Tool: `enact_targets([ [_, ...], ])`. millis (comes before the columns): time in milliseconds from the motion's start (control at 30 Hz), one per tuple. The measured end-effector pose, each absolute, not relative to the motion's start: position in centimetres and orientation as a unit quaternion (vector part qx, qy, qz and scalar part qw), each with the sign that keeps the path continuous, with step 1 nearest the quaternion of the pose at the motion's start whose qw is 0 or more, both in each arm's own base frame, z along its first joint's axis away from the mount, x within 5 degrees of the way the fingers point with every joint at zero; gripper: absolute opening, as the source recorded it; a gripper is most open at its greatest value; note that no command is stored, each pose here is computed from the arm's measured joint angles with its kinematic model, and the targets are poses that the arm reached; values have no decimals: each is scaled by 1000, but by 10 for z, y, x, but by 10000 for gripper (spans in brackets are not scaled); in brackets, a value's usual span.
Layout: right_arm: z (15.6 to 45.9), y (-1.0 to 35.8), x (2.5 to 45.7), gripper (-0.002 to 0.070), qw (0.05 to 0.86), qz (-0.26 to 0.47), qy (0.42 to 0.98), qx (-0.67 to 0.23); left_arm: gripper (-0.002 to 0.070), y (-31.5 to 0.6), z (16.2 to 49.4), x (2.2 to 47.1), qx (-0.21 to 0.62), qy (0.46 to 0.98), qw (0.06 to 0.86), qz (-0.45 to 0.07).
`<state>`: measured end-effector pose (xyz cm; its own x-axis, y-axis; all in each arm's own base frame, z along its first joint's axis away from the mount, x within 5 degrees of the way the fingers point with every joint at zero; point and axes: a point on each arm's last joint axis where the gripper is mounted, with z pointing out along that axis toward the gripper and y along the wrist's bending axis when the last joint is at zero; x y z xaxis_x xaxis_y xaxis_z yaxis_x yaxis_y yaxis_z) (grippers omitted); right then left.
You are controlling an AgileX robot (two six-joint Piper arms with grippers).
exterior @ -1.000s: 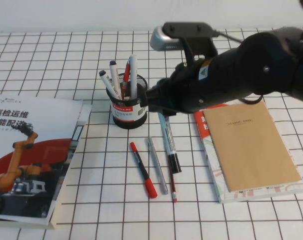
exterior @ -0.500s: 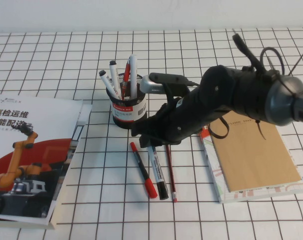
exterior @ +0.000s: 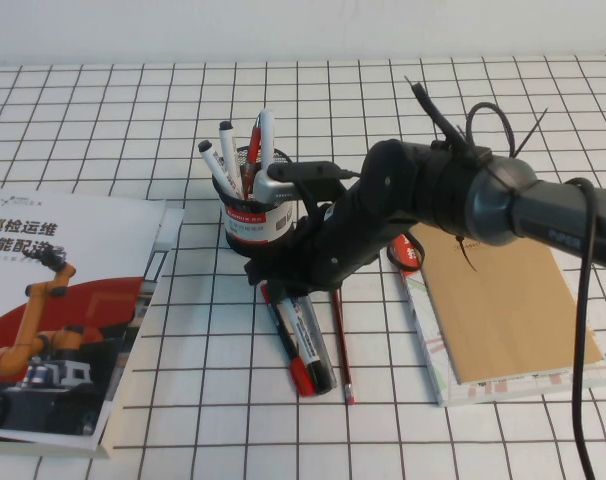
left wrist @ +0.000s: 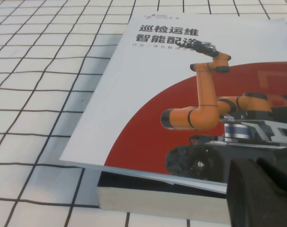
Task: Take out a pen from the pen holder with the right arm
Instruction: 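Take a marker out of the pen holder and lay it on the table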
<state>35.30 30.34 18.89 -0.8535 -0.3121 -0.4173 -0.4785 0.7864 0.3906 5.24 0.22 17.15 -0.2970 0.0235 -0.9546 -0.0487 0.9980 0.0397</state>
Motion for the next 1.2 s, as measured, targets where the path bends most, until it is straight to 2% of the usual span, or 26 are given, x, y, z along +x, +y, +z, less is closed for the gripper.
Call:
enact_targets([
  [167,175,302,356,121,155,241,935,-210,-3,2,172,52,-8,805,593,30],
  [400,170,302,357,122,151,240,936,-208,-3,2,172,52,-8,805,593,30],
  [633,170,303,358,219,153,242,936,-205,-3,2,172,52,-8,805,593,30],
  [767,175,302,358,236,158,242,934,-208,-3,2,172,52,-8,805,593,30],
  [967,223,295,345,220,205,239,919,-237,-3,2,172,52,-8,805,593,30],
  [1067,259,286,322,167,235,247,906,-249,-3,2,172,52,-8,805,593,30],
  [1200,294,268,287,57,261,259,893,-260,-3,2,172,52,-8,805,593,30],
])
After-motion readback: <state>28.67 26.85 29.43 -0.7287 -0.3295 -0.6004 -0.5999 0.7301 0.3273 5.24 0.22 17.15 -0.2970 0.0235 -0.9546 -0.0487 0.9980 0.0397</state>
